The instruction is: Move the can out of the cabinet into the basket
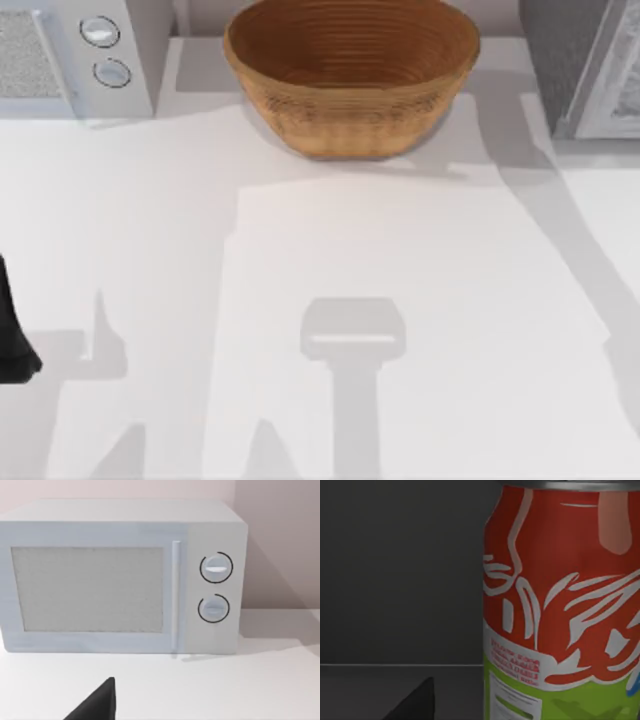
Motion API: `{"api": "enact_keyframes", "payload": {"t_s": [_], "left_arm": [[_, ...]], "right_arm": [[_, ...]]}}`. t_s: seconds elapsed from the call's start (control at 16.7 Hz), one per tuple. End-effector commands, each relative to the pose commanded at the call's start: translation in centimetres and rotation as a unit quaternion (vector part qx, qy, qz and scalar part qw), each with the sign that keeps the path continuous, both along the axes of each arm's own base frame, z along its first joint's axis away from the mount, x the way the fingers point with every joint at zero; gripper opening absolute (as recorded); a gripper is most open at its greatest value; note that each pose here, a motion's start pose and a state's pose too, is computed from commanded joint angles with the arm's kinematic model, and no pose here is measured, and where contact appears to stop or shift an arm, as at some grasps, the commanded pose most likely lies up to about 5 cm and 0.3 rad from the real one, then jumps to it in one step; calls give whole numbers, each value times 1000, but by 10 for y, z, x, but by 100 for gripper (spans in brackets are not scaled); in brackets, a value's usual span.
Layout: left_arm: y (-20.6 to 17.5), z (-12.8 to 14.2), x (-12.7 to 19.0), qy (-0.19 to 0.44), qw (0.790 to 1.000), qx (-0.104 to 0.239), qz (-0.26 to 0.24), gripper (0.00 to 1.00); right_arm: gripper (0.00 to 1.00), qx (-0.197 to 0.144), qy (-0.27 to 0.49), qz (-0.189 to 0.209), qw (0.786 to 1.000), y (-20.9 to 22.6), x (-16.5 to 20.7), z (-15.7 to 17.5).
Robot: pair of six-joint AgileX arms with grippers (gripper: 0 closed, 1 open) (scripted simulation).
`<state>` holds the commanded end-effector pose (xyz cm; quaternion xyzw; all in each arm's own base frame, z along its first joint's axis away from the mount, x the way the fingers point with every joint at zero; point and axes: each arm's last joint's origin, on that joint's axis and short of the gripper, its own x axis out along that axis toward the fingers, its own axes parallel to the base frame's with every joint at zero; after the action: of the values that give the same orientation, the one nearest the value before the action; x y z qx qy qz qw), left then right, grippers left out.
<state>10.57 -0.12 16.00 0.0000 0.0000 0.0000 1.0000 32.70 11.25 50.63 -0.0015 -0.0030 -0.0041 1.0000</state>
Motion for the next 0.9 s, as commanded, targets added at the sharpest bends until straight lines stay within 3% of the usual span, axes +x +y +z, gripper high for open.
{"api": "enact_keyframes", "payload": {"t_s": [0.48, 0.84, 0.9], "left_arm": [[0, 0, 0, 0, 1000, 0, 0, 100], [0, 0, 0, 0, 1000, 0, 0, 100], [0, 0, 0, 0, 1000, 0, 0, 100]], "right_arm": [[100, 0, -2, 1, 1000, 1, 50, 2], [100, 0, -2, 1, 1000, 1, 57, 1], [92, 0, -2, 1, 1000, 1, 57, 1]]}}
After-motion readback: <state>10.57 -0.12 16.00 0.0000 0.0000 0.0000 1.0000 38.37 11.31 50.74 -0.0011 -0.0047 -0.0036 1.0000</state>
